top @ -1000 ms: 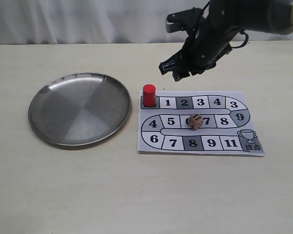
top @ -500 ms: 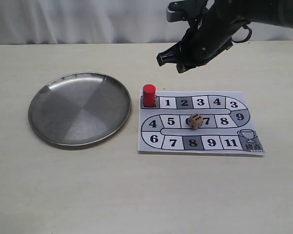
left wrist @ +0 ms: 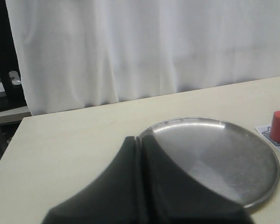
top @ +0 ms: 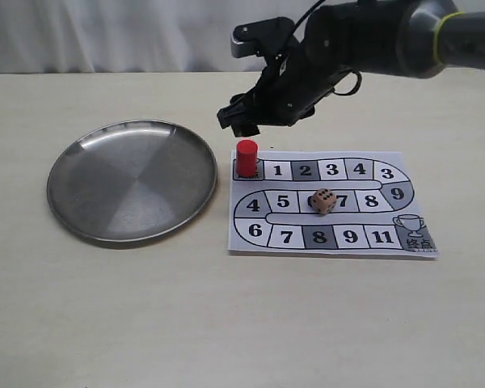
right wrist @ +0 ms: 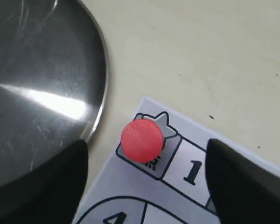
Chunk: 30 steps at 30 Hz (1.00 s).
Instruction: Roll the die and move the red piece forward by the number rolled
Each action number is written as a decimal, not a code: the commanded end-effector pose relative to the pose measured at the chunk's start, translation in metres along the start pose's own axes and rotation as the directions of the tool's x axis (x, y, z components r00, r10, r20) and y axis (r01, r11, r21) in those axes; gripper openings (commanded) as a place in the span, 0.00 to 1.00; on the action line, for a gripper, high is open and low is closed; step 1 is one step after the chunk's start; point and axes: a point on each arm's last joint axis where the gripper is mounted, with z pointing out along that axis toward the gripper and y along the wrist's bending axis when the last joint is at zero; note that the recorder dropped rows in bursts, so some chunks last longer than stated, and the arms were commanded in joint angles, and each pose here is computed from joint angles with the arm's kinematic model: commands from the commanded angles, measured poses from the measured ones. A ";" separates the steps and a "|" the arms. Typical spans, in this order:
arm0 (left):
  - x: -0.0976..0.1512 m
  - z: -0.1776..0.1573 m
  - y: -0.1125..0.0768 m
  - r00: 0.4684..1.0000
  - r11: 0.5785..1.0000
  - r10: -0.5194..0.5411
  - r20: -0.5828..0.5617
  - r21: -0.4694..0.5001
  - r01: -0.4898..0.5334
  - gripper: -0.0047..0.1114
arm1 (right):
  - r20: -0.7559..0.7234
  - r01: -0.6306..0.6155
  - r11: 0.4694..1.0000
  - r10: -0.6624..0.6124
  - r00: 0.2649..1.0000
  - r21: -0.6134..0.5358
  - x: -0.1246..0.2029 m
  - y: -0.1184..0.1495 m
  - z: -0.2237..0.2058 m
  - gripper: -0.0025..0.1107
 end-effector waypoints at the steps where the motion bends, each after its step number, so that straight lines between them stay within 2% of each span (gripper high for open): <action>1: 0.000 0.000 -0.001 1.000 1.000 0.000 0.010 0.009 0.000 0.04 | 0.022 0.038 0.999 -0.038 0.999 0.007 0.002 -0.003 0.021 0.68; 7: 0.000 0.000 -0.001 1.000 1.000 0.000 0.010 0.009 0.000 0.04 | 0.067 0.099 0.995 -0.100 0.993 0.015 0.009 -0.004 0.054 0.68; 10: 0.000 0.000 -0.001 1.000 1.000 0.000 0.010 0.009 0.000 0.04 | 0.048 0.092 0.996 -0.093 0.995 0.012 0.018 -0.004 0.073 0.62; 12: 0.000 0.000 -0.001 1.000 1.000 0.000 0.010 0.009 0.000 0.04 | 0.038 0.092 0.996 -0.092 0.995 0.011 0.020 -0.004 0.075 0.46; 16: 0.000 0.000 -0.001 1.000 1.000 0.000 0.010 0.009 0.000 0.04 | 0.041 0.072 0.997 -0.072 0.997 0.003 0.020 -0.003 0.075 0.07; 21: 0.000 0.000 -0.001 1.000 1.000 0.000 0.010 0.009 0.000 0.04 | 0.104 0.068 0.998 -0.069 0.992 0.006 0.005 -0.003 0.052 0.06; 25: 0.000 0.000 -0.001 1.000 1.000 0.000 0.010 0.009 0.000 0.04 | 0.234 0.056 0.998 -0.061 0.970 0.025 -0.023 -0.010 -0.005 0.06; 27: 0.000 0.000 -0.001 1.000 1.000 0.000 0.010 0.009 0.000 0.04 | 0.270 0.036 0.998 -0.046 0.962 0.042 -0.031 -0.022 -0.029 0.06; 30: 0.000 0.000 -0.001 1.000 1.000 0.000 0.010 0.009 0.000 0.04 | 0.213 0.009 0.998 -0.020 0.977 0.054 -0.025 -0.037 -0.031 0.06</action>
